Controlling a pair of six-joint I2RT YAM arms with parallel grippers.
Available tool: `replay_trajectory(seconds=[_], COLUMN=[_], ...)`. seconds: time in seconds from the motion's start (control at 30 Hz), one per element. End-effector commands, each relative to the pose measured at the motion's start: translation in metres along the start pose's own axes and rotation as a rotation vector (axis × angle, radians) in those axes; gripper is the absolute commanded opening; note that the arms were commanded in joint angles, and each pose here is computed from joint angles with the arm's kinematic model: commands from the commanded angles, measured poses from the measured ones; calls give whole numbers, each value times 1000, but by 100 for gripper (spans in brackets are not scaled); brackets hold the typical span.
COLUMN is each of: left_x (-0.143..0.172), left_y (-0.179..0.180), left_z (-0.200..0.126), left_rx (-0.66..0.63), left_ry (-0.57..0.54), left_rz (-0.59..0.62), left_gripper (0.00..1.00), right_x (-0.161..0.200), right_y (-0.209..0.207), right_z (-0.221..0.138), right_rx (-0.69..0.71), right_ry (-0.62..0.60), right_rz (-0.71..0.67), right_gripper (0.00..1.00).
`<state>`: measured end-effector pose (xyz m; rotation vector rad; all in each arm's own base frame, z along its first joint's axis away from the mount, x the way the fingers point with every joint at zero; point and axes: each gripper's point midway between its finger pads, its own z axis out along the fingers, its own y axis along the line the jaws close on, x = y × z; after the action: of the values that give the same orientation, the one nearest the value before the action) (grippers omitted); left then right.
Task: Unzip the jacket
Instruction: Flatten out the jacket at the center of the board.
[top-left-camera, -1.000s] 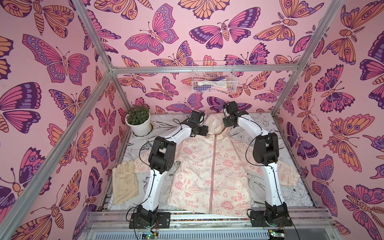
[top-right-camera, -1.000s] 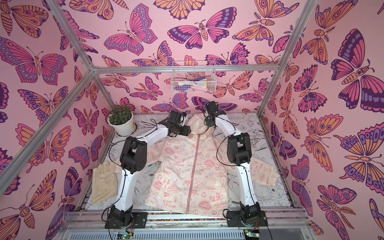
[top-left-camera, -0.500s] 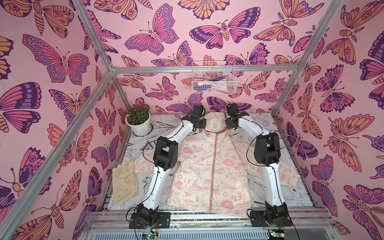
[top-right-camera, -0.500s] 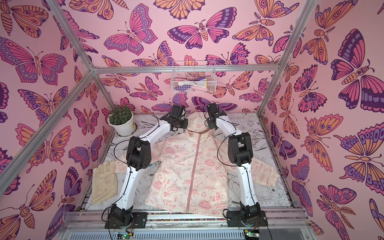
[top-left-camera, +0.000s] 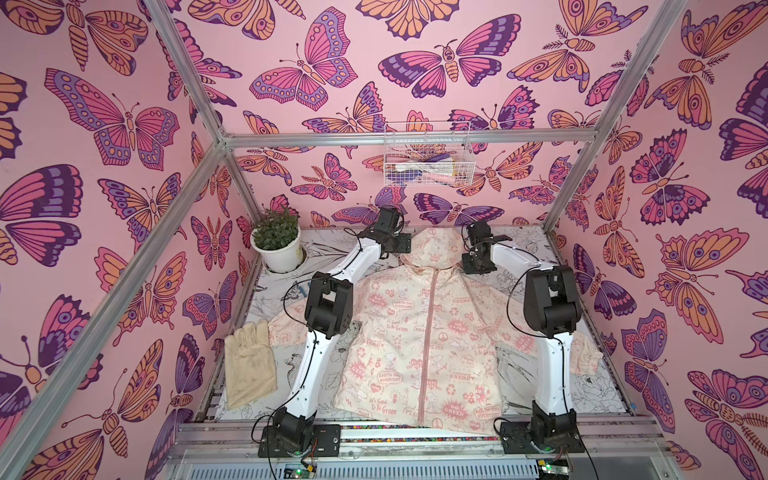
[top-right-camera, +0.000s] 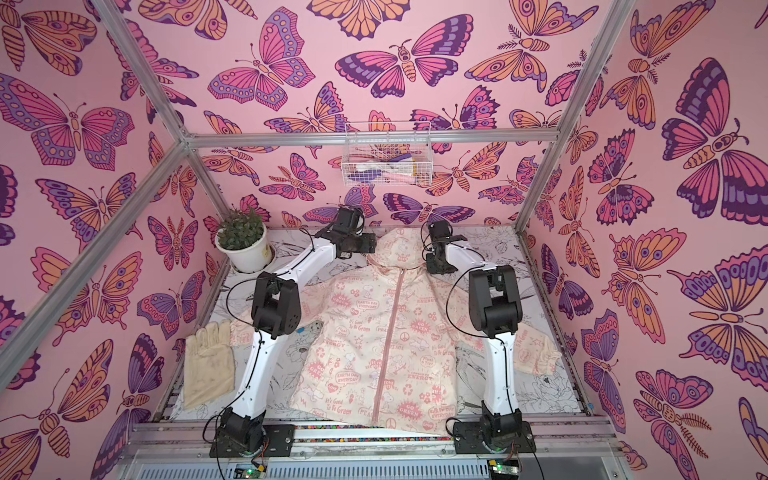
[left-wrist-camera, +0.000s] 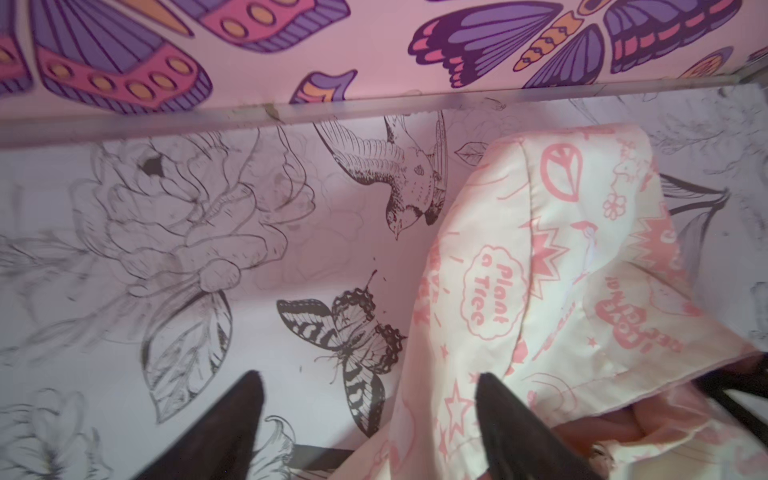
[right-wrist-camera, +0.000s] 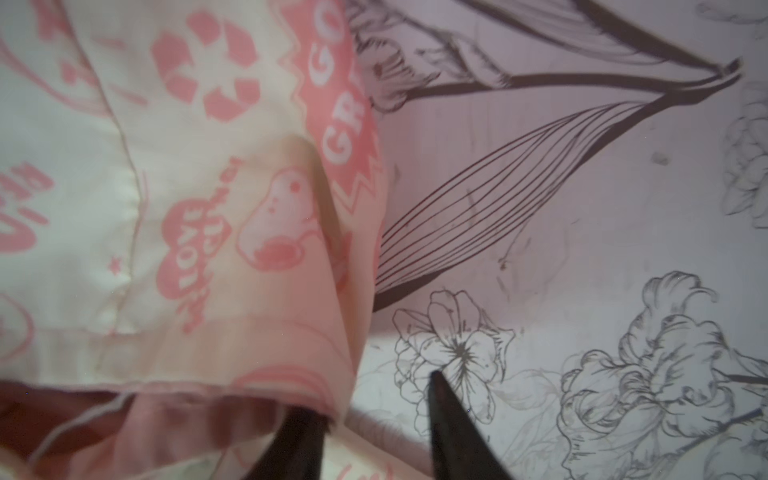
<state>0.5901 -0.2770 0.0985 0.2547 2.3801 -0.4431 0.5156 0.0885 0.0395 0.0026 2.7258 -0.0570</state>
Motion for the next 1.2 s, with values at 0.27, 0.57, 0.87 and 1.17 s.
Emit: replay_trajectory(seconds=[0.27, 0.57, 0.87, 1.17], left_x=[20, 60, 32, 54], left_y=[-93, -126, -107, -112], left_z=[-56, -60, -59, -72], left_rx=[581, 728, 666, 656], left_ry=[-40, 27, 42, 16], left_rz=[508, 772, 795, 1047], left_gripper=[94, 64, 42, 73], right_x=[-3, -3, -12, -16], right_y=[15, 31, 16, 28], right_z=[-82, -114, -136, -142], right_rx=[-363, -474, -373, -457], right_ry=[-82, -246, -539, -587], right_rz=[47, -122, -161, -188], right_gripper=[59, 48, 53, 55])
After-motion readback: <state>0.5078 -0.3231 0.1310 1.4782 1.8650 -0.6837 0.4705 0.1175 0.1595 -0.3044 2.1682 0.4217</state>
